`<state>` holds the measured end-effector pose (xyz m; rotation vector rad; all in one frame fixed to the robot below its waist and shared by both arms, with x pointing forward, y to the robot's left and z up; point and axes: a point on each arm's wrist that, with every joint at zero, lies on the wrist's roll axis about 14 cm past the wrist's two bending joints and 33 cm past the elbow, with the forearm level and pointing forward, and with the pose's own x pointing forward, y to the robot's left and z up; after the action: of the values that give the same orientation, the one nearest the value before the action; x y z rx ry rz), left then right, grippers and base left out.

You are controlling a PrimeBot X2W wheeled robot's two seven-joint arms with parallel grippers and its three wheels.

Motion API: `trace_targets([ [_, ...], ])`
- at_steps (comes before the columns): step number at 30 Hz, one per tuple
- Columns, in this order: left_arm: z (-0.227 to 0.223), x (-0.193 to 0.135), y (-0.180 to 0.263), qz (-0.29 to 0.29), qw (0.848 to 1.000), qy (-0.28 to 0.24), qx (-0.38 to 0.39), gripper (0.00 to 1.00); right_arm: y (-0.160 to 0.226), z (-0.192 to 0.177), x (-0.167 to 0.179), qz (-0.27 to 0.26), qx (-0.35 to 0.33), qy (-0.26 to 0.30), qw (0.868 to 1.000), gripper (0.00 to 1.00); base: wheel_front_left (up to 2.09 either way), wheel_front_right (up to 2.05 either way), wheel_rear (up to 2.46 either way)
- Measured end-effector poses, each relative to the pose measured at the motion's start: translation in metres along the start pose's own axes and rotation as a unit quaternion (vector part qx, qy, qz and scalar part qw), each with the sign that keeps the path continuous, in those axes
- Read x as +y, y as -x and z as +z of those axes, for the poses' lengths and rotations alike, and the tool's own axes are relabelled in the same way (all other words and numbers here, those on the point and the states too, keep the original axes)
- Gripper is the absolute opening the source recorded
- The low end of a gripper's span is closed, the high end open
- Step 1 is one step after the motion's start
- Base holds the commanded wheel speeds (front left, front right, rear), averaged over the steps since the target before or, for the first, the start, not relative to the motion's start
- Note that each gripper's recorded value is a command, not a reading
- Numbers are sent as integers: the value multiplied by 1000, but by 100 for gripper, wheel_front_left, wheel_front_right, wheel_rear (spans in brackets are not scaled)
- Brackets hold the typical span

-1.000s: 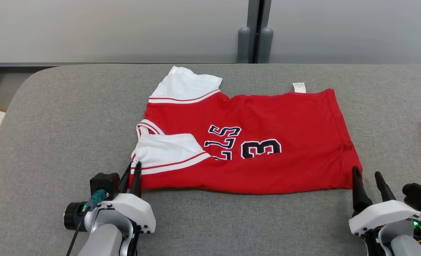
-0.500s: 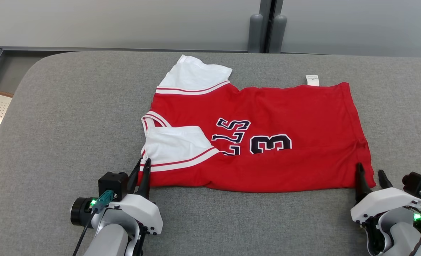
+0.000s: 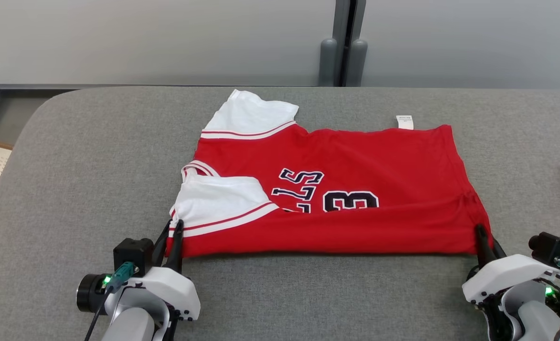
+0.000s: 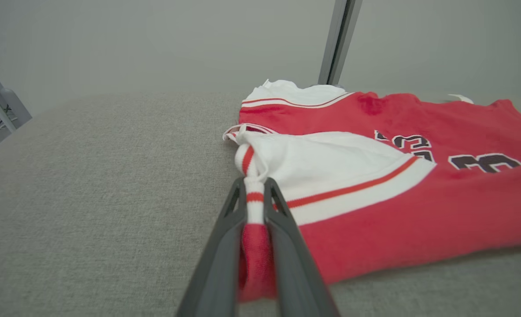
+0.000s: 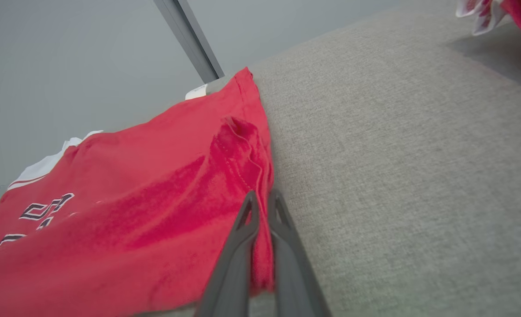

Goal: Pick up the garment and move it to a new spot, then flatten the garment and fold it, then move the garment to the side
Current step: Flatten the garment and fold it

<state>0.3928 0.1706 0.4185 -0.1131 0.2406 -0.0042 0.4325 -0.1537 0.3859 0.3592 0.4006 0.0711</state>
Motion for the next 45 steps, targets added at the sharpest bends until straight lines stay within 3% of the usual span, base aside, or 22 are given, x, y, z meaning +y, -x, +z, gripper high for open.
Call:
trace_targets([
  [11, -21, -16, 20, -47, 998, 2, 41, 0, 45, -8, -21, -3, 46, -59, 997, 0, 0, 0, 0],
  [22, -32, -24, 38, -94, 991, -14, 96, 0, 87, -16, -38, -10, 82, -78, 993, 0, 0, 0, 0],
  [23, -34, -25, 40, -97, 990, -13, 102, 0, 89, -18, -40, -13, 84, -79, 993, 39, 0, 0, 0],
  [24, -36, -27, 41, -100, 989, -14, 110, 0, 90, -17, -43, -20, 81, -78, 993, 100, 0, 0, 0],
  [25, -37, -30, 43, -105, 988, -15, 114, 44, 91, -17, -46, -27, 80, -76, 993, 100, 0, 0, 0],
  [26, -36, -31, 44, -106, 988, -13, 112, 100, 92, -14, -49, -34, 75, -71, 994, 100, 0, 0, 0],
  [32, -7, -27, 35, -82, 996, 5, 39, 100, 83, 16, -35, -32, 6, -47, 998, 100, 0, 0, 0],
  [37, 29, -27, 24, -70, 995, 33, -55, 100, 73, 51, 5, 28, -81, -18, 996, 100, 0, 0, 0],
  [41, 54, -24, 11, -56, 992, 50, -97, 100, 68, 53, 17, 50, -99, 11, 994, 100, 0, 0, 0],
  [45, 72, -24, -5, -63, 990, 33, -120, 100, 55, 64, 35, 73, -121, 23, 990, 100, 0, 0, 0],
])
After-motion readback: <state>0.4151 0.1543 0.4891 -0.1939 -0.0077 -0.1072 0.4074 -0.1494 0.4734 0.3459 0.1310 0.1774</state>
